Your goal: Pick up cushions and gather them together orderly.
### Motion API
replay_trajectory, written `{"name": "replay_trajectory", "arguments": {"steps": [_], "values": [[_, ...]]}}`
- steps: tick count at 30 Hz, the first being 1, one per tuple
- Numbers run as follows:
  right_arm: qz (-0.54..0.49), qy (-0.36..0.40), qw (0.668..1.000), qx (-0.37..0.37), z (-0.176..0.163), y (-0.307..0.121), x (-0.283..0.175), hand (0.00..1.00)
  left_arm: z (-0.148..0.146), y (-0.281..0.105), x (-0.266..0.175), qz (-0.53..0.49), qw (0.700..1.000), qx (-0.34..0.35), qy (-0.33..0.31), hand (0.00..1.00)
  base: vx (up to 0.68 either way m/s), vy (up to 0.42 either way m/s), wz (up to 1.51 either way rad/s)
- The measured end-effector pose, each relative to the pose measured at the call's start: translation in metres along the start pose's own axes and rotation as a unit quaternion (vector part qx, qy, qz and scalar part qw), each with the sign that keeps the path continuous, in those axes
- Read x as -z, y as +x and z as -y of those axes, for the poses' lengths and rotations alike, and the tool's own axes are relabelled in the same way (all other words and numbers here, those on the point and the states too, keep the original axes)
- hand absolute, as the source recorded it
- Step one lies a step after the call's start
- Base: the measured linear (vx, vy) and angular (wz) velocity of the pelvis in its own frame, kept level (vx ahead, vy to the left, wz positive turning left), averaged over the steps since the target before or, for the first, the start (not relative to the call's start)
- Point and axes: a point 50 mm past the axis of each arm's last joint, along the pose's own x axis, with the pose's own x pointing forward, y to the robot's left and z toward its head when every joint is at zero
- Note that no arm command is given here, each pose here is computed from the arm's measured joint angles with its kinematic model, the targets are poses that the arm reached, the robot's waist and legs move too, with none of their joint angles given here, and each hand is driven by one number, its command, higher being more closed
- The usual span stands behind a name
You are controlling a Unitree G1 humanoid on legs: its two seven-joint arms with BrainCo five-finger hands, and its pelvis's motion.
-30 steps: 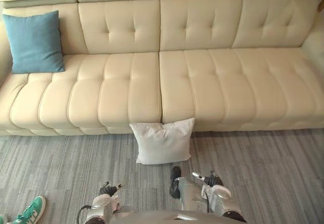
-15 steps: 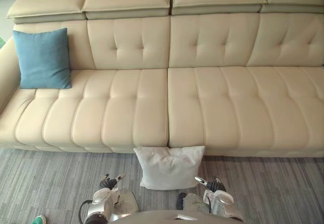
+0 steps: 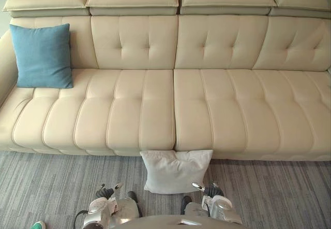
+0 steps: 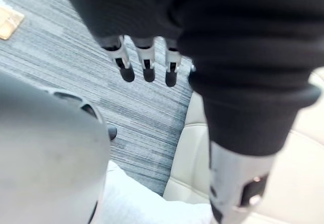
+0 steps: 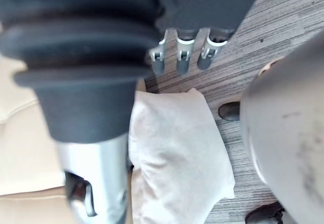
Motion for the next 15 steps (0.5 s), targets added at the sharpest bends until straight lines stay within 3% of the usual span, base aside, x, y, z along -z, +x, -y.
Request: {"name": "replay_trajectory", "arguments": {"steps": [9,15], "values": [[0.013,-0.033,0.999,-0.015,-0.012,0.003,-0.012,0.0,-0.001,0.002,-0.012,0.017,1.0,-0.007,0.013,0.0,-0.05,0.026,-0.3],[0.149,-0.058,0.987,-0.014,-0.025,0.002,-0.091,0.0,0.025,-0.002,-0.07,0.108,0.993,0.009,-0.041,0.0,-0.15,0.051,-0.33]]}}
